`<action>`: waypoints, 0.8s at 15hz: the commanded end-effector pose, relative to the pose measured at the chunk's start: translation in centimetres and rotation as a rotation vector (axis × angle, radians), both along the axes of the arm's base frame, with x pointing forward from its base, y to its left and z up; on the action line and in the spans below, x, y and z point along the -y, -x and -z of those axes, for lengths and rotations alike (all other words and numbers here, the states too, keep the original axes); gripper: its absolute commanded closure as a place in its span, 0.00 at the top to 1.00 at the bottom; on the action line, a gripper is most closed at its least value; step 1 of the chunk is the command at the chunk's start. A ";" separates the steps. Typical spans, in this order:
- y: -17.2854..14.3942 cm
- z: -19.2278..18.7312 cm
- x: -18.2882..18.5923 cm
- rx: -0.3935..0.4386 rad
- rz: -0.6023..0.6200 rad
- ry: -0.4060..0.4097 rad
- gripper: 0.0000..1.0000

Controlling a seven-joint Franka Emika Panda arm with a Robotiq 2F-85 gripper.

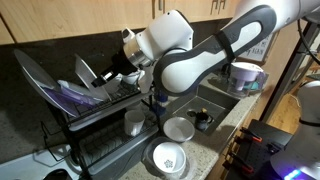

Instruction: Put the white bowl on the dish rack on the counter

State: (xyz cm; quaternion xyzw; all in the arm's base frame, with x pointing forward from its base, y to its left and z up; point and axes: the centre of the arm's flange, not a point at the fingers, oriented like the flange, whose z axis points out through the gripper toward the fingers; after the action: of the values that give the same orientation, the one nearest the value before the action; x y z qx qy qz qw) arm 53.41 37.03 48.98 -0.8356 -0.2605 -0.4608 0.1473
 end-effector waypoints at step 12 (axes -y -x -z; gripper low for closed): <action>2.1 -1.9 -0.3 0.042 0.031 -0.043 0.05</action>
State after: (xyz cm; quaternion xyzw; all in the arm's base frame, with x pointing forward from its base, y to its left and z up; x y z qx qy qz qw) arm 53.19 37.13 49.45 -0.8357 -0.2497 -0.4668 0.1460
